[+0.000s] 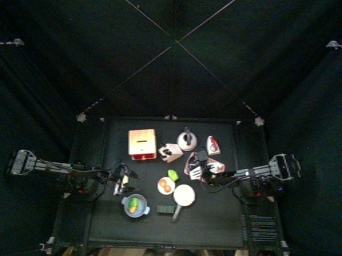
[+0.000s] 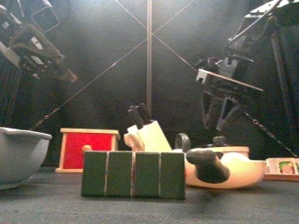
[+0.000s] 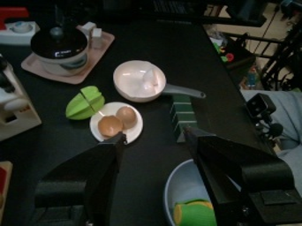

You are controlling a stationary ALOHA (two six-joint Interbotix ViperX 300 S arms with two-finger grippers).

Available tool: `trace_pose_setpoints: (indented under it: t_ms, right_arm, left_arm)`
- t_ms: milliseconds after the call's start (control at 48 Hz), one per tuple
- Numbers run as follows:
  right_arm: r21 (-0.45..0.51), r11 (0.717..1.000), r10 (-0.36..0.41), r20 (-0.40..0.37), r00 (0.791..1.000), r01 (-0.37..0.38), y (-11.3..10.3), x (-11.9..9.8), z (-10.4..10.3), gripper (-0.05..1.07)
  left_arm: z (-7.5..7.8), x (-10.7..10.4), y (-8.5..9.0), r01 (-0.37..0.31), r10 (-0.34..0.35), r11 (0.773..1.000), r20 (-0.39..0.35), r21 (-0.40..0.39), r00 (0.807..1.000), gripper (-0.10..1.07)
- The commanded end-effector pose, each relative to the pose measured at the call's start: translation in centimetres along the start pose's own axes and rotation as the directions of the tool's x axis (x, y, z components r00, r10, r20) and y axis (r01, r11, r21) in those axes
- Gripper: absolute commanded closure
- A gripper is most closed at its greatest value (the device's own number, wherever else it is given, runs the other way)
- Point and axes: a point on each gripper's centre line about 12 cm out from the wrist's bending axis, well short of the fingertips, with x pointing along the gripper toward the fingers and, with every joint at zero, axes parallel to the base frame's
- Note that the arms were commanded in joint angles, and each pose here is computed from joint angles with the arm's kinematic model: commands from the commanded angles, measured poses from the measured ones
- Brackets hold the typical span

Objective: Grab pot lid

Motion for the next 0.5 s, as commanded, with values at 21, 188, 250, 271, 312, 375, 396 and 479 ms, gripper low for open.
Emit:
trace_pose_setpoints:
  t_ms: [21,188,250,271,312,375,396,479]
  right_arm:
    - [0.032,0.999,-0.028,0.002,1.0,0.028,0.3,-0.4,0.7,0.23]
    - [0.053,0.996,-0.067,0.005,0.998,0.067,0.5,-0.4,1.1,0.23]
    - [0.047,0.996,-0.078,0.003,0.997,0.078,0.7,-0.2,1.0,0.23]
    - [0.045,0.996,-0.081,0.003,0.997,0.081,0.8,-0.1,1.0,0.23]
    - [0.043,0.995,-0.094,0.002,0.996,0.094,0.7,0.1,0.9,0.23]
    - [0.039,0.993,-0.109,0.001,0.994,0.109,0.7,0.5,0.9,0.23]
    - [0.037,0.993,-0.115,0.0,0.993,0.115,0.6,0.7,0.9,0.23]
    - [0.036,0.991,-0.129,-0.002,0.992,0.129,0.5,1.0,0.9,0.23]
  left_arm:
    - [-0.6,0.0,-0.2,0.018,-0.018,1.0,-0.001,-0.025,1.0,0.07]
    - [-1.7,-0.4,-0.7,0.057,-0.056,0.993,0.018,-0.106,0.998,0.07]
    - [-1.6,-0.5,-1.0,0.086,-0.081,0.99,0.044,-0.114,0.996,0.07]
    - [-1.5,-0.5,-1.1,0.097,-0.092,0.989,0.051,-0.109,0.994,0.07]
    - [-1.5,-0.6,-1.3,0.11,-0.105,0.99,0.063,-0.087,0.993,0.07]
    - [-1.3,-0.6,-1.5,0.128,-0.125,0.991,0.079,-0.037,0.989,0.07]
    - [-1.3,-0.6,-1.6,0.133,-0.132,0.991,0.081,-0.009,0.988,0.07]
    - [-1.7,-0.7,-1.5,0.126,-0.13,0.991,0.079,0.047,0.988,0.07]
